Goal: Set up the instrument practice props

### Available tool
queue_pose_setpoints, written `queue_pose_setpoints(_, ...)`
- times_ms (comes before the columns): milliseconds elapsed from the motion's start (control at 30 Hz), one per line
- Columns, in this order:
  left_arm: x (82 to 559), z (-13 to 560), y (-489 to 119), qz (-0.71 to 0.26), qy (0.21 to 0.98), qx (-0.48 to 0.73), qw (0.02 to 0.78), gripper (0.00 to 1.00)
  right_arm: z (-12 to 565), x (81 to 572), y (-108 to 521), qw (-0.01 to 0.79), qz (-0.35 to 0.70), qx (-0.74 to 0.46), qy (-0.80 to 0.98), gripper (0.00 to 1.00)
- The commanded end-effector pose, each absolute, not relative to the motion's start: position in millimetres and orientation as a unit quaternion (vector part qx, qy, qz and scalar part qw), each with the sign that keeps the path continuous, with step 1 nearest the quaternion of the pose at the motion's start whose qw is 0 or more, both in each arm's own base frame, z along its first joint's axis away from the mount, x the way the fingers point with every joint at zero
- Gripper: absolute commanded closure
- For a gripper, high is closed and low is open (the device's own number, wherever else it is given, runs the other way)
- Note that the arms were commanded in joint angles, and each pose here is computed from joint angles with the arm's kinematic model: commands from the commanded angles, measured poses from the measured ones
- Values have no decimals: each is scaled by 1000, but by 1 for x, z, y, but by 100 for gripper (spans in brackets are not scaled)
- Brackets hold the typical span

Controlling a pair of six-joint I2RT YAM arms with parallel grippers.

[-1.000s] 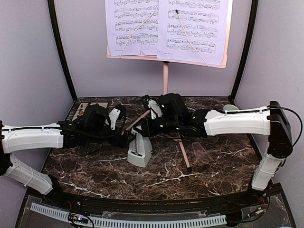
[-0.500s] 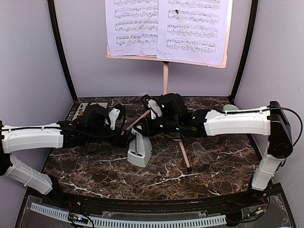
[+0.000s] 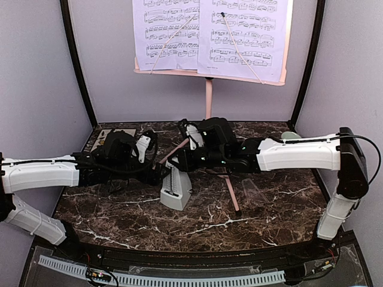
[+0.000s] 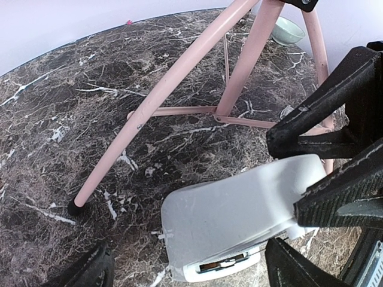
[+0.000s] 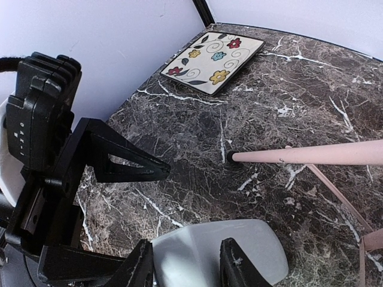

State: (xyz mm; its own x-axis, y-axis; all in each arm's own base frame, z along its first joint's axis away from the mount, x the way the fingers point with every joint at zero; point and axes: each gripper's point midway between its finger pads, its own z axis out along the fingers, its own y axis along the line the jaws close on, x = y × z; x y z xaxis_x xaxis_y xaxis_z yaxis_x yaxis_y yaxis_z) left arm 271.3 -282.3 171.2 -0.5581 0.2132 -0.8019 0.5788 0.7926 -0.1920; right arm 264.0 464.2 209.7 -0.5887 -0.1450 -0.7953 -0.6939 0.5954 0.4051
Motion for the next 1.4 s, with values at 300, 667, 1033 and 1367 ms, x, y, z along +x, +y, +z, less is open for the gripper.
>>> queue_pose_setpoints(300, 273, 200, -289, -244, 838, 190, 450, 11, 196, 271, 468, 370, 345, -248, 826, 63)
queue_pose_setpoints(667, 260, 202, -299, -252, 817, 236, 462, 10, 193, 267, 469, 366, 344, -247, 829, 65)
queue_pose_setpoints(1033, 241, 196, -246, -252, 821, 187, 477, 5, 200, 267, 470, 373, 345, -251, 824, 65)
queue_pose_setpoints(1367, 244, 187, -256, -289, 820, 189, 457, 4, 199, 266, 472, 372, 348, -256, 822, 65)
